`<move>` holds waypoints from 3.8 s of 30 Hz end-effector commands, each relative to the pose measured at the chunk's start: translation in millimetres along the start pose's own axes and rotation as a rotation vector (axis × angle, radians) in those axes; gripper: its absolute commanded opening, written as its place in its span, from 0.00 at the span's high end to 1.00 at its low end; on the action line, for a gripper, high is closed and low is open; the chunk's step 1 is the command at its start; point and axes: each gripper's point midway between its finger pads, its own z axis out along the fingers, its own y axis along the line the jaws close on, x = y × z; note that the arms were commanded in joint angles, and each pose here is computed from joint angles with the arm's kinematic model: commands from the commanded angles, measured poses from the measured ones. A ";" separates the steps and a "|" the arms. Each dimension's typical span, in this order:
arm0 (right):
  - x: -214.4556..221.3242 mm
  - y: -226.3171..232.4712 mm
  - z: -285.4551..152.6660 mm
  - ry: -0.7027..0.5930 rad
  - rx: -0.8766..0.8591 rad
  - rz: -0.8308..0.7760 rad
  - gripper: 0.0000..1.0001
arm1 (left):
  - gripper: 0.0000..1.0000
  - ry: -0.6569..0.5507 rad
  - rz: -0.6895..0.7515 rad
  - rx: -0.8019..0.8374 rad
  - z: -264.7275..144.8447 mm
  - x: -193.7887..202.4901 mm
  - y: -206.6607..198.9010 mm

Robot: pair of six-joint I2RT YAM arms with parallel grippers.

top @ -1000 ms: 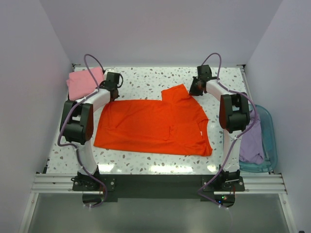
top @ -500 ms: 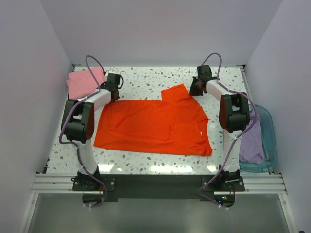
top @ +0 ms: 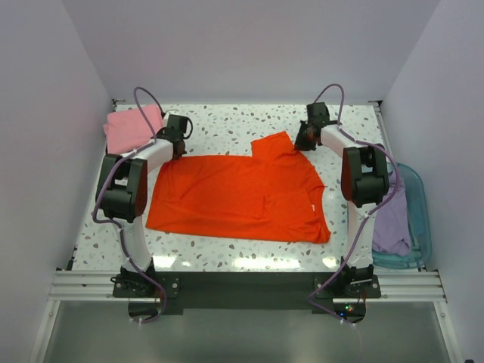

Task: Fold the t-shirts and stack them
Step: Fold the tshirt

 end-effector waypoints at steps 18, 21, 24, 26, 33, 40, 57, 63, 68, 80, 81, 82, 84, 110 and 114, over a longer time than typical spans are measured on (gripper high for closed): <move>-44.6 15.6 -83.5 -0.182 -0.045 0.005 1.00 | 1.00 -0.098 -0.129 0.002 -22.2 -40.1 20.4; -35.2 10.4 -86.7 -0.172 -0.035 0.007 1.00 | 1.00 -0.100 -0.153 0.015 -24.7 -39.8 25.3; -30.6 7.5 -95.1 -0.176 -0.034 0.010 1.00 | 1.00 -0.103 -0.186 0.026 -27.7 -40.9 31.5; -33.0 5.3 -105.2 -0.199 -0.026 0.017 1.00 | 1.00 -0.105 -0.202 0.028 -28.8 -42.2 36.3; -21.0 -6.0 -125.6 -0.215 -0.002 0.029 1.00 | 1.00 -0.084 -0.260 0.032 -33.7 -34.0 51.1; -9.1 -12.3 -146.7 -0.234 0.001 0.043 1.00 | 1.00 -0.054 -0.312 0.029 -38.1 -20.7 63.4; 43.1 -29.9 -171.4 -0.200 -0.010 0.064 1.00 | 1.00 -0.001 -0.394 0.057 -55.1 6.8 73.7; 53.2 -31.6 -171.8 -0.193 -0.024 0.067 1.00 | 1.00 0.008 -0.412 0.040 -61.5 19.1 79.8; 54.6 -32.3 -177.4 -0.204 -0.029 0.074 1.00 | 1.00 -0.011 -0.453 0.041 -72.5 13.0 92.4; 60.3 -34.3 -185.5 -0.217 -0.036 0.088 1.00 | 1.00 -0.020 -0.516 0.026 -90.8 13.9 117.5; 61.6 -36.1 -186.2 -0.217 -0.029 0.088 1.00 | 1.00 -0.018 -0.529 0.030 -91.3 16.1 117.9; 63.1 -36.9 -187.5 -0.217 -0.027 0.092 1.00 | 1.00 -0.016 -0.541 0.029 -91.2 18.3 120.6; 66.1 -38.4 -191.7 -0.224 -0.029 0.092 1.00 | 1.00 -0.002 -0.553 0.031 -92.6 25.9 122.3; 135.0 -53.4 -215.4 -0.175 -0.091 0.133 0.39 | 0.55 0.069 -0.687 -0.062 -119.4 105.3 150.1; 120.6 -40.4 -206.9 -0.138 -0.097 0.062 0.41 | 0.55 0.001 -0.670 -0.008 -127.8 78.0 148.1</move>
